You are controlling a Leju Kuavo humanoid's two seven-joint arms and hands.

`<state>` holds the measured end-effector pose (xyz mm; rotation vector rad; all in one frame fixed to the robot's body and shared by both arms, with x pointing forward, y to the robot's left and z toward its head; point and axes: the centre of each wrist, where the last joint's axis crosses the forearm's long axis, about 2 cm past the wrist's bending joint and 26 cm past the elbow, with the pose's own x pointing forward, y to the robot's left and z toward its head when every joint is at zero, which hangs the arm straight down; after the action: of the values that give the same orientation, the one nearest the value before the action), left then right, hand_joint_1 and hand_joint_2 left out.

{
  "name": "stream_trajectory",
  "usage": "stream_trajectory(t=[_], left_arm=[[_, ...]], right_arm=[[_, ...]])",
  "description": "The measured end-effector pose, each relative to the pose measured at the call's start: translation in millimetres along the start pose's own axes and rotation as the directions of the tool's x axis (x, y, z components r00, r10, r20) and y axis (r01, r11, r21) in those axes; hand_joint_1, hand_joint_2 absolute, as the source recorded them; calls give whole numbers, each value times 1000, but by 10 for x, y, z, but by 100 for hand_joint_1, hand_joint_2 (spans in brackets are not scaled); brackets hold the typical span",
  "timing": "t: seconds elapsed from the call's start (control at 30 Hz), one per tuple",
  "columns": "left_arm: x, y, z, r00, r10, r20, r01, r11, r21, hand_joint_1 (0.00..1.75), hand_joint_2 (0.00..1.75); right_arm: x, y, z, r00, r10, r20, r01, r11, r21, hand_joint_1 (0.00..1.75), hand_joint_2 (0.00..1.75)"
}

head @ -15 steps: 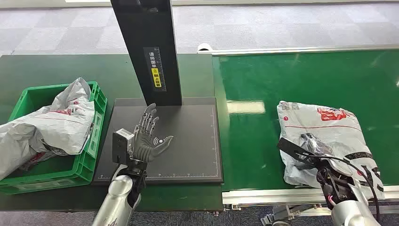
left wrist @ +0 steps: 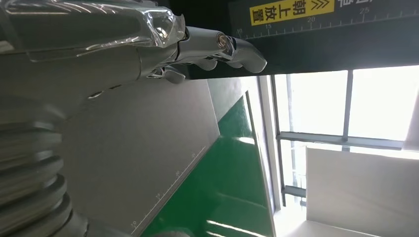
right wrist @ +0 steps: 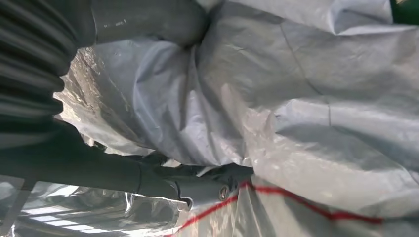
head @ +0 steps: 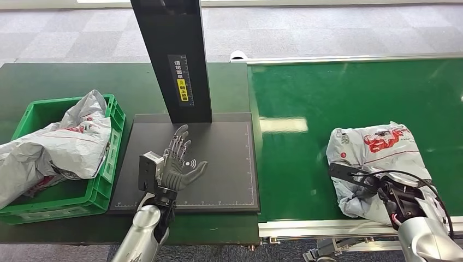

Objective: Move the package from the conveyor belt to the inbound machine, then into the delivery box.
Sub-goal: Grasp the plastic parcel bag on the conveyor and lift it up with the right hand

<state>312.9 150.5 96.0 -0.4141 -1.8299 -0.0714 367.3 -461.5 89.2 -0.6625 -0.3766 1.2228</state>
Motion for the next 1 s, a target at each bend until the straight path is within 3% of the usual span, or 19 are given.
stream_trajectory(t=[0.43,0.63,1.0], left_arm=[[-59,-10,35,1000,-1,-12,2,1000,12,0,175],[-67,18,50,1000,-5,-10,5,1000,26,0,175],[-70,42,58,1000,-9,-12,10,1000,29,0,175]], right_arm=[[-82,-16,5,1000,-24,20,24,1000,14,175,175],[-59,32,-8,997,-39,73,44,997,-61,175,175],[-2,58,-15,995,-42,89,49,996,-69,175,175]])
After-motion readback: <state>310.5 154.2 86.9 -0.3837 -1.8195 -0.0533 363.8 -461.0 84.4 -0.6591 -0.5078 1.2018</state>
